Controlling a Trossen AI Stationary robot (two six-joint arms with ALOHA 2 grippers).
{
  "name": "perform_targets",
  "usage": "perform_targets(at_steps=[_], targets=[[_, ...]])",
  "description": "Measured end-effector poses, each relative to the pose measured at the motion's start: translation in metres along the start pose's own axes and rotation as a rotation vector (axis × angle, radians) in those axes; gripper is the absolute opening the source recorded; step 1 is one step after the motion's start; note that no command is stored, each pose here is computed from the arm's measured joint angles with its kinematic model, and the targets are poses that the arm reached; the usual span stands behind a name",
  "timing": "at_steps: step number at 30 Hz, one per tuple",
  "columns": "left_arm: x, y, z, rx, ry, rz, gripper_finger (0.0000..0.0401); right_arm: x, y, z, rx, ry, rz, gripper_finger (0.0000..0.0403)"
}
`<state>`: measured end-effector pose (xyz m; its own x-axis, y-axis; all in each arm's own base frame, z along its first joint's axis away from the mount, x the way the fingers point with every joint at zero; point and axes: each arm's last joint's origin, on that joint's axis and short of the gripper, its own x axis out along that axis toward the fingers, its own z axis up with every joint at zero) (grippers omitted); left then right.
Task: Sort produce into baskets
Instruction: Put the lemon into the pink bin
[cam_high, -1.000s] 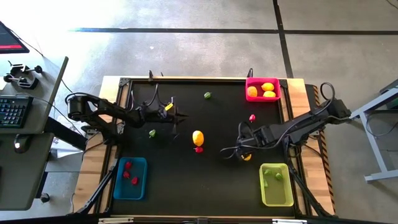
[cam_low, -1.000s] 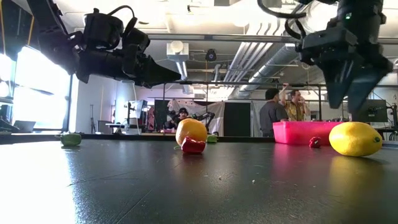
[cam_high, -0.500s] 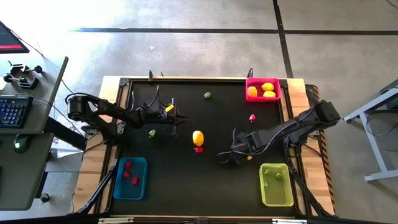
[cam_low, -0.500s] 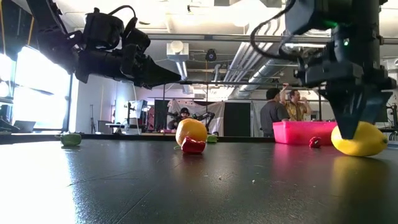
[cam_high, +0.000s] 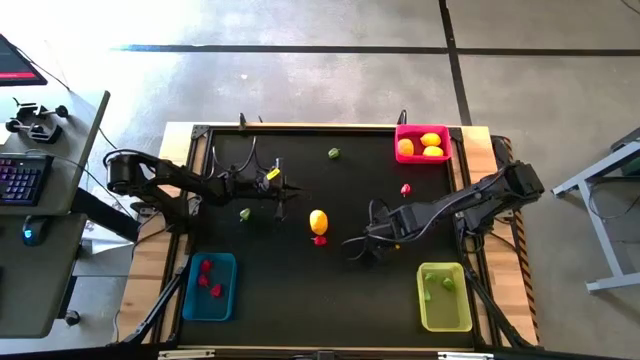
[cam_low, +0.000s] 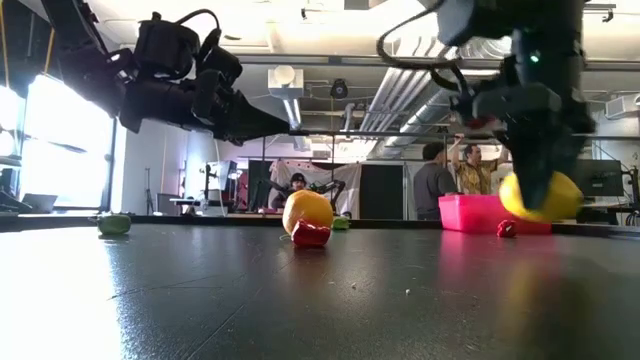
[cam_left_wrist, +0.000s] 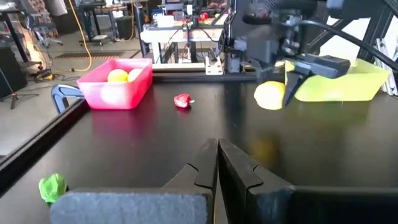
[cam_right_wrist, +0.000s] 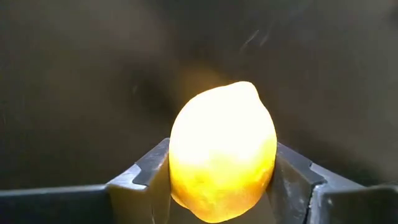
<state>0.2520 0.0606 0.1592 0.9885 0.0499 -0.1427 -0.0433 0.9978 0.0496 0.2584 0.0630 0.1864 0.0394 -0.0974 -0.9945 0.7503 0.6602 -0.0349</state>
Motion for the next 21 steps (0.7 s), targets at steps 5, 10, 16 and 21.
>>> perform_targets(at_steps=[5,10,16,21], targets=[[-0.003,0.0,0.006,0.003,-0.007,0.001,0.0,-0.03,-0.012,0.027,-0.049,-0.075,-0.101,0.019],[-0.007,-0.001,0.009,0.009,0.006,0.004,0.0,-0.051,-0.045,0.072,-0.032,-0.155,-0.261,0.0188],[-0.008,-0.001,0.009,0.005,0.024,0.004,0.0,-0.053,-0.106,0.124,-0.111,-0.143,-0.416,0.0188],[-0.008,-0.001,0.009,0.013,0.024,0.004,0.0,-0.046,-0.168,0.159,-0.121,-0.127,-0.458,0.0188]])
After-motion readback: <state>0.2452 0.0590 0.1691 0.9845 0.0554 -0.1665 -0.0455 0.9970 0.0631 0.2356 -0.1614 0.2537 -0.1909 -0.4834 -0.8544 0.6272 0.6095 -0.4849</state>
